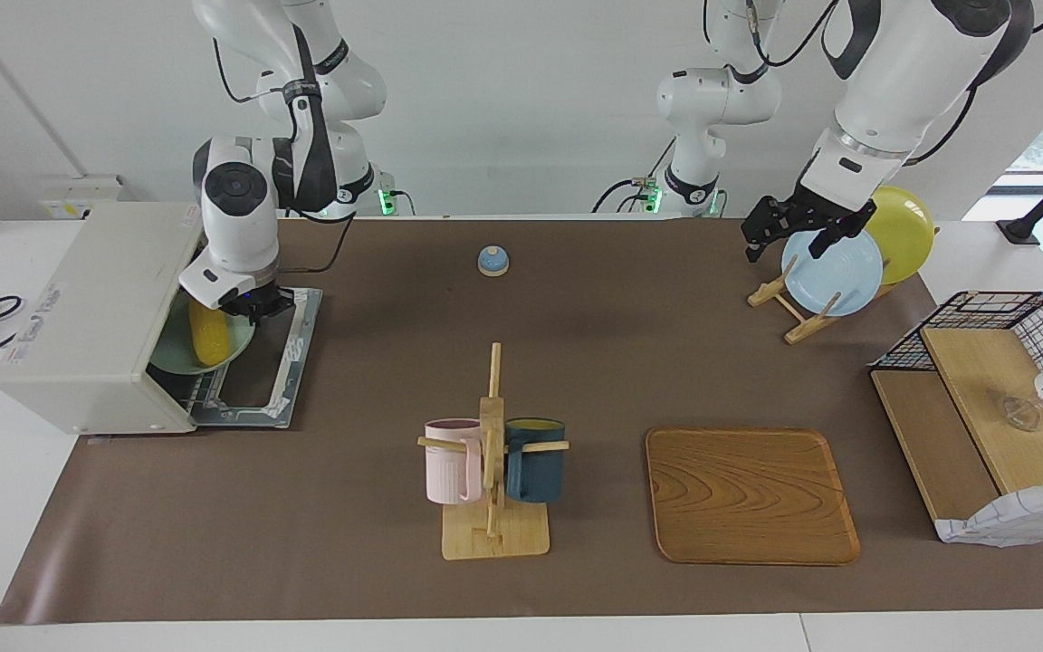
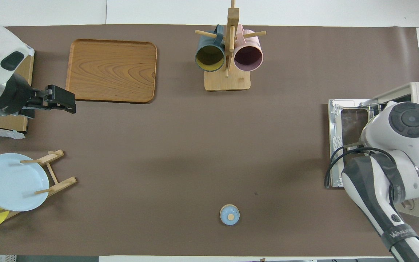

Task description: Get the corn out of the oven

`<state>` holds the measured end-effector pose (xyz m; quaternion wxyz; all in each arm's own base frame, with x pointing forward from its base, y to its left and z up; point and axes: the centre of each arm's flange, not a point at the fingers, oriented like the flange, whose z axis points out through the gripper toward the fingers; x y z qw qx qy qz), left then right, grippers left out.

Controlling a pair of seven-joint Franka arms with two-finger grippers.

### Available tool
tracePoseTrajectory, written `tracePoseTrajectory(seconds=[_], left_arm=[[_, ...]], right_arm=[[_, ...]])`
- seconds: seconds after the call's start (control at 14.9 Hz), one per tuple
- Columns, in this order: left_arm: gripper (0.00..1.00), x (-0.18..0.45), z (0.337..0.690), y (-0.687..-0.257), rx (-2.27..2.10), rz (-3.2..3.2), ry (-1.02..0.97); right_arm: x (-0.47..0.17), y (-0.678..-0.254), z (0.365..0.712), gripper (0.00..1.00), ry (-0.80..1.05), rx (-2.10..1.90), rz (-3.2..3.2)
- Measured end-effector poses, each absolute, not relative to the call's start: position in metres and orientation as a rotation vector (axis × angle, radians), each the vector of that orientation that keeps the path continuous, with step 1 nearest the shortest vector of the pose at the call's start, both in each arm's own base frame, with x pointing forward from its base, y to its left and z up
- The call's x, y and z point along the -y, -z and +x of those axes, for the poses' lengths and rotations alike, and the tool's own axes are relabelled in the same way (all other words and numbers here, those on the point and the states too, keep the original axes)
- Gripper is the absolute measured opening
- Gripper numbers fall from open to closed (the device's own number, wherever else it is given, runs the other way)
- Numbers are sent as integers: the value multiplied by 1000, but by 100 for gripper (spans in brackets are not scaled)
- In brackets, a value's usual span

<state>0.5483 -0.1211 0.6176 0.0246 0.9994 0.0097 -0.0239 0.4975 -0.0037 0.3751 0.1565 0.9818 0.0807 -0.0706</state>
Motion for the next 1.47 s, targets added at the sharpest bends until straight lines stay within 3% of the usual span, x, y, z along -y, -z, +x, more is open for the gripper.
tracePoseTrajectory(seconds=[0.34,0.74,1.07,1.47], left_arm=[[100,123,548,-618,-26,3082,74],[100,125,547,-620,-21,3080,62],[100,126,547,-621,-20,3080,60],[100,126,548,-622,-20,3077,38]], right_arm=[[-78,-414,511,3,210,-327,2755],[-238,-417,515,3,186,-226,2791],[-381,-368,511,3,181,-26,2798],[-417,-325,501,3,207,-2,2933]])
